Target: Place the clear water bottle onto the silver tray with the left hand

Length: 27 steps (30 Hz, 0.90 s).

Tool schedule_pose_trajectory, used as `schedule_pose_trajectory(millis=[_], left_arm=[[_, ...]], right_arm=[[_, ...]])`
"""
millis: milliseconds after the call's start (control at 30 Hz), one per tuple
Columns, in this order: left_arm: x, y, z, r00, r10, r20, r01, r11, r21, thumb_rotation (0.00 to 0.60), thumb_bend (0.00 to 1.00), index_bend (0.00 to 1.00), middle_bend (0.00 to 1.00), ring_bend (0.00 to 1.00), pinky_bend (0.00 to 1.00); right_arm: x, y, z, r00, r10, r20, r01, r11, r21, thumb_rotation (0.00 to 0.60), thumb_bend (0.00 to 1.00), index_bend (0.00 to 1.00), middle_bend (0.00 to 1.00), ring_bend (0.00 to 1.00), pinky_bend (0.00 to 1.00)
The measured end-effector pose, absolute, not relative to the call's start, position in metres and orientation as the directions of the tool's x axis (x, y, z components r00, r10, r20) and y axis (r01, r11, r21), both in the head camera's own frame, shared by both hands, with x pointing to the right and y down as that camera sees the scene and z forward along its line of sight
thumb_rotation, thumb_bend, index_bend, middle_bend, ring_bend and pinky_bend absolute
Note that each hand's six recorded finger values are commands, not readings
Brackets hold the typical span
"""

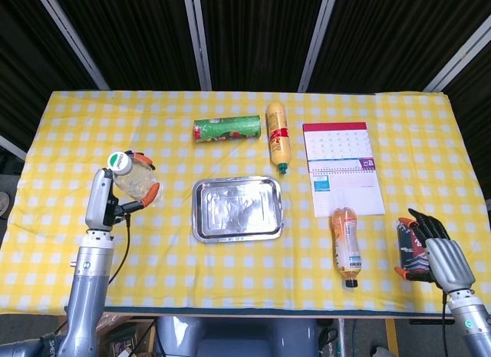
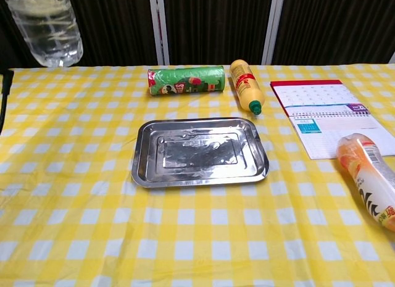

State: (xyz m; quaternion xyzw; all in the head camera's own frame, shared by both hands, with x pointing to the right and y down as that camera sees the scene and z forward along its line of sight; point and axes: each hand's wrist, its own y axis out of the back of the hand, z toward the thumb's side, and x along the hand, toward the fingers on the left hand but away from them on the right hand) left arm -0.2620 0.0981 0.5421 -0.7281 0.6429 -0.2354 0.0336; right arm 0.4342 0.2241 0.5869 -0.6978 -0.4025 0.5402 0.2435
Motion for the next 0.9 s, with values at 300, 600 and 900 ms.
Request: schedule_pose_trajectory(millis=[300, 600, 900], left_arm=[[-0.316, 0.115, 0.622, 0.013, -0.9, 0.436, -0.911, -0.19, -0.365, 0.6, 0.53, 0.77, 0.79, 0.24, 0.12], [-0.313, 0.119, 0.631, 0.04, -0.898, 0.439, -0.922, -0.203, -0.331, 0.6, 0.53, 0.77, 0.79, 0.24, 0.12], [-0.278, 0.1, 0.575, 0.104, -0.94, 0.324, -0.937, -0.202, -0.284, 0.6, 0.53, 0.77, 0.79, 0.24, 0.12]], right_arm=[[0.435, 0.224, 0.588, 0.087, 0.823, -0.562, 0.296, -0.56, -0.774, 0.6, 0.16, 0.18, 0.04, 0.0, 0.0], [0.434, 0.224, 0.589, 0.09, 0.822, -0.563, 0.295, -0.562, -0.773, 0.6, 0.16, 0.18, 0.04, 0.0, 0.0], [0.433, 0.224, 0.59, 0.093, 0.82, -0.565, 0.296, -0.565, -0.77, 0.6, 0.16, 0.18, 0.04, 0.0, 0.0]])
